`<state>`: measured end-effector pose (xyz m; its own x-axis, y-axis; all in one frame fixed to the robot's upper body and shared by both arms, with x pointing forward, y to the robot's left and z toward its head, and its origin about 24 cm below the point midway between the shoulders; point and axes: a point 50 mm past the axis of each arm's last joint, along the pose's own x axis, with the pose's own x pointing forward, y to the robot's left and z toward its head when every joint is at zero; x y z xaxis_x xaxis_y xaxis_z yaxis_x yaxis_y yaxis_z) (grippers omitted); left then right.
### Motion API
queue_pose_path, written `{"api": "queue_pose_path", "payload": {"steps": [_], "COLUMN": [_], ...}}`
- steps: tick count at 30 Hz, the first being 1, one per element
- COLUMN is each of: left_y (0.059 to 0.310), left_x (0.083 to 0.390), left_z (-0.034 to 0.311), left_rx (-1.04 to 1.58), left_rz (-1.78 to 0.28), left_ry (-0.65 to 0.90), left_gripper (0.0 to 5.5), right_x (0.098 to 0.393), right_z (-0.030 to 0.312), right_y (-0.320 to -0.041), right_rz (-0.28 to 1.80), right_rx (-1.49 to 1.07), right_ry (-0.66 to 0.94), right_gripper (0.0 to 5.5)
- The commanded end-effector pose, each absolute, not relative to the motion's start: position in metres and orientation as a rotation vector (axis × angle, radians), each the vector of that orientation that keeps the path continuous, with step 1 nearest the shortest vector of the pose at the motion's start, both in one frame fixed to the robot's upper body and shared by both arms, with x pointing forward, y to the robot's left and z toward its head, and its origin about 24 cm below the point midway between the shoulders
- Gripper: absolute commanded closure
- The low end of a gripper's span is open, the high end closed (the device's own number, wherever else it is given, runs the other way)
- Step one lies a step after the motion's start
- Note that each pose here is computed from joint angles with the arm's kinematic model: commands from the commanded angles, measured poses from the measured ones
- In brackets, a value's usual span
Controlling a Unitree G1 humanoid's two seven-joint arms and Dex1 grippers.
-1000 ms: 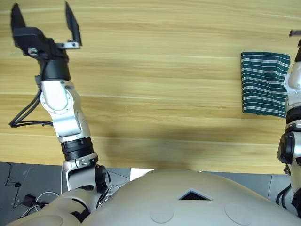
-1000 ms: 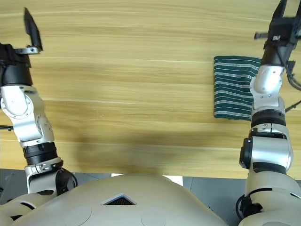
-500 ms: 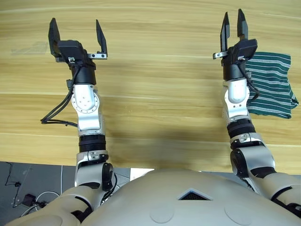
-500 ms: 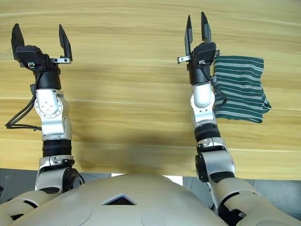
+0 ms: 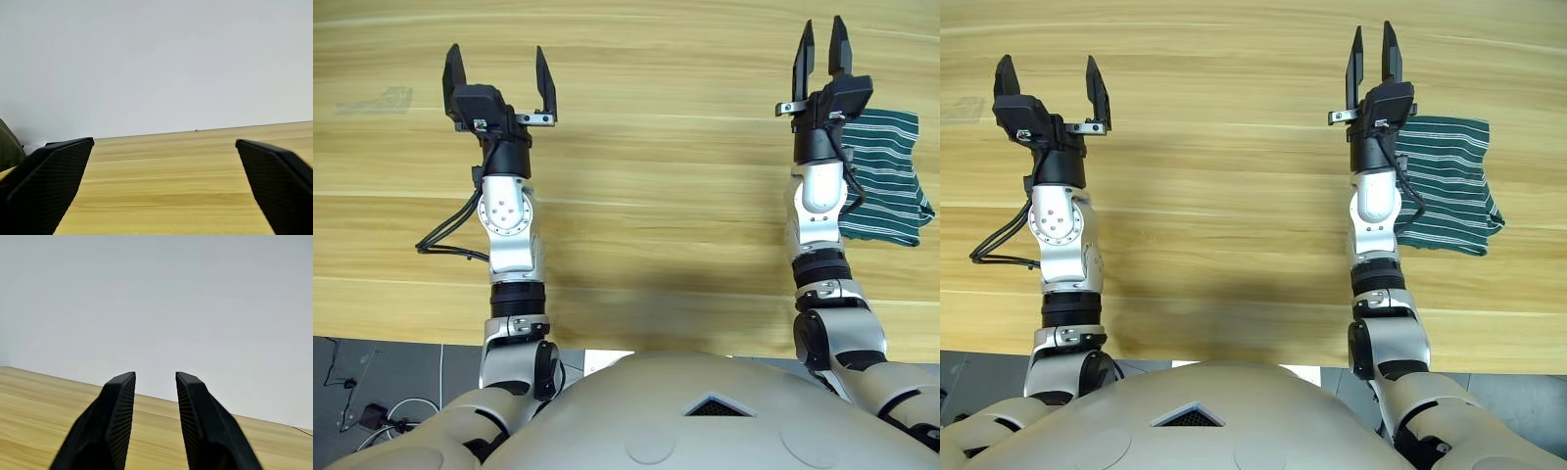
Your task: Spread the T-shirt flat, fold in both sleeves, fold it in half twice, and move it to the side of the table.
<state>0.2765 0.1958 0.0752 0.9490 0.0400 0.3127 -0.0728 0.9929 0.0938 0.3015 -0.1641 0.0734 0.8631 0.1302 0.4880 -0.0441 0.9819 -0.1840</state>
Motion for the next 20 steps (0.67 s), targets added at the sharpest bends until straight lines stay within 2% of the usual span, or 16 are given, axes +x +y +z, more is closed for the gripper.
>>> {"api": "queue_pose_path", "payload": {"steps": [1,20], "left_y": [0.1914,0.1923], "left_x": [0.2782,0.2795], "left_z": [0.0784,0.0768], "left_rx": [0.148,0.176], "left_rz": [0.042,0.068], "left_ry": [-0.333,-0.346], "left_gripper": [0.13,0.13], "right_x": [0.3035,0.3066], "right_z": [0.073,0.0697], "right_y": [-0.1626,-0.1603], "right_rz": [0.094,0.097], "right_rx": [-0.171,-0.176], "right_ry": [-0.509,-0.49], "right_gripper": [3.99,3.99]}}
